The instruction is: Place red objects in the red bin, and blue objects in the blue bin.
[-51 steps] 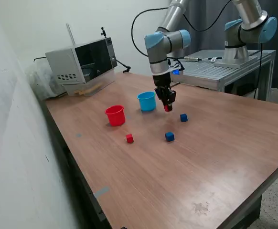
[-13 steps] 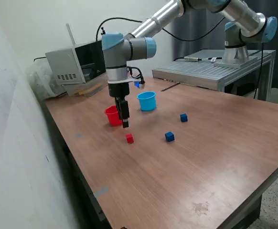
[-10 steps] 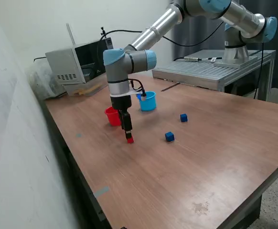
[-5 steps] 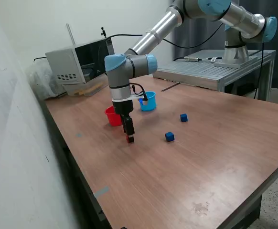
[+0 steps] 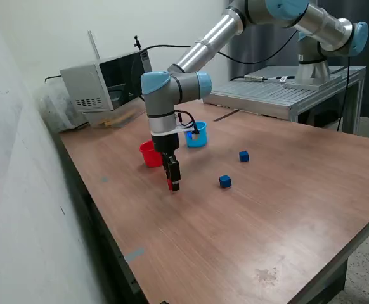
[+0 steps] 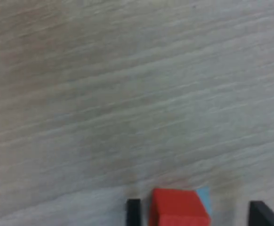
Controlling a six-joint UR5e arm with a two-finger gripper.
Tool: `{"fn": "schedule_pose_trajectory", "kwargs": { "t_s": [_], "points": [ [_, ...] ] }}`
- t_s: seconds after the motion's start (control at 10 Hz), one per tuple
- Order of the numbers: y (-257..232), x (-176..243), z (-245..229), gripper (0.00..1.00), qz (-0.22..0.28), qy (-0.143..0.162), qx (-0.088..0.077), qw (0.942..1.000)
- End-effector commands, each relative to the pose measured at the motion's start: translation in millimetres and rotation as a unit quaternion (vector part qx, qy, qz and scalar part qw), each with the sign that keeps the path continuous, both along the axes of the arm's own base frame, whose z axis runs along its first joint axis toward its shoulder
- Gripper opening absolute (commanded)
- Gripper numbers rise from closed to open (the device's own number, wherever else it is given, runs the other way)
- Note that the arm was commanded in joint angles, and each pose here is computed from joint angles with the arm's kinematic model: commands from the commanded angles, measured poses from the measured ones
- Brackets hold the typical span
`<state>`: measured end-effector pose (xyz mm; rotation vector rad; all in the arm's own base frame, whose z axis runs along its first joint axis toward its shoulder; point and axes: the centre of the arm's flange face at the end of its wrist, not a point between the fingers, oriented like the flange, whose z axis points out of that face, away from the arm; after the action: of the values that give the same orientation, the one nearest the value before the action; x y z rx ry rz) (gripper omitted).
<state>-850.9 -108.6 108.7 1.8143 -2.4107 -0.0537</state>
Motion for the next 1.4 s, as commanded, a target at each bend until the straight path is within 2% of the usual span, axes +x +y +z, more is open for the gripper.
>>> {"fn": "schedule_pose_trajectory", "kwargs": {
  "t_s": [0.0, 0.2, 0.6, 0.8, 0.9, 1.1, 1.3],
  "points": [
    [-6, 0, 1, 0.00, 0.004, 0.001, 0.001, 1.0000],
    [-5, -5, 16, 0.00, 0.003, 0.014, 0.006, 0.9999],
    [12, -6, 106, 0.00, -0.001, 0.062, 0.010, 0.9980],
    [60, -1, 153, 0.00, -0.029, 0.084, 0.015, 0.9959],
    [88, 5, 159, 0.00, -0.045, 0.074, 0.015, 0.9961],
    [149, 23, 144, 0.00, -0.063, 0.042, 0.044, 0.9962],
    [175, 33, 133, 0.00, -0.069, 0.026, 0.046, 0.9962]
  ]
}}
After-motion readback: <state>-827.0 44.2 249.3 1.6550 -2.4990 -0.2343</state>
